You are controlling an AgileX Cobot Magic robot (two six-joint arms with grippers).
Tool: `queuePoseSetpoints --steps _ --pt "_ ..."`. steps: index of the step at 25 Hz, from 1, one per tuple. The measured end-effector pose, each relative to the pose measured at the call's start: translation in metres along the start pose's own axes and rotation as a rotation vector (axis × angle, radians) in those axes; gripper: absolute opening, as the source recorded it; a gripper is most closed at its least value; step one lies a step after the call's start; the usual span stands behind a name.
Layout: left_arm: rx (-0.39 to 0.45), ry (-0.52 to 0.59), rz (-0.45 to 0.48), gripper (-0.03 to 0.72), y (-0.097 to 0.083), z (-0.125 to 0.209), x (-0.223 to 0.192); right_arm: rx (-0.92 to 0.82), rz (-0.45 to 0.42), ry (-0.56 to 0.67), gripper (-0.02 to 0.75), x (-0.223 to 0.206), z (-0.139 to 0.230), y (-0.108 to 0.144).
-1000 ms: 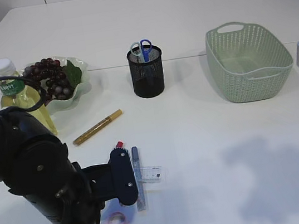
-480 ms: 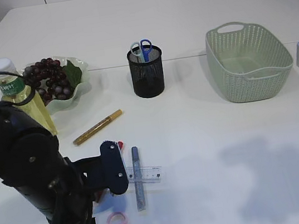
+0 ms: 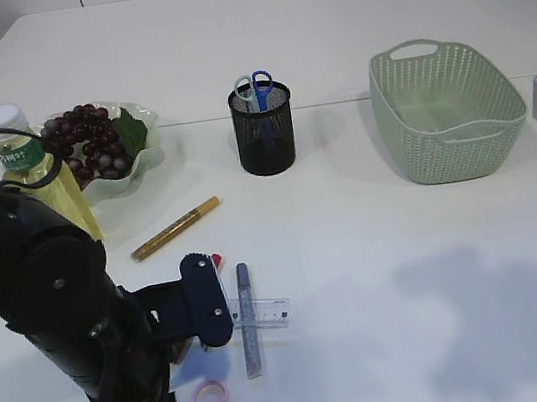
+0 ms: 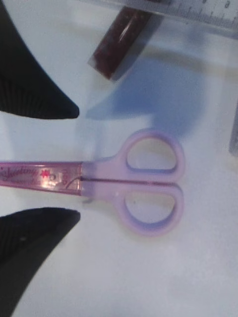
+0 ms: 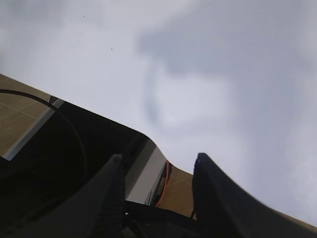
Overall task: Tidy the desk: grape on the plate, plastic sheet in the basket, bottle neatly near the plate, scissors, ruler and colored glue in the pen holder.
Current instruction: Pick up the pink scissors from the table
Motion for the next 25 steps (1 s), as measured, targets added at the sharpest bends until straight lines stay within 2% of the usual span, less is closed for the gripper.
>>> queuePoseSetpoints --steps 12,25 --pt "0.019 -0.017 0.044 0.415 -0.0065 -0.0035 -0.0062 0.0 0.0 0.0 0.365 0.0 0.0 0.0" --pt "0.018 -0.021 0.045 0.415 -0.0065 -0.0047 -0.0088 0.0 0.0 0.0 0.364 0.0 0.0 0.0"
Point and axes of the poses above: a point on each arm's last joint axis where the gripper is mounted, x pointing back along that axis away from the gripper, y along the wrist's bending axis when the last joint is at zero, z = x × y, the point moved 7 cm from there along -x, pointing out along that axis toward the gripper, and after that the axes turned 10 degrees about -x, right-handed, at the moved point
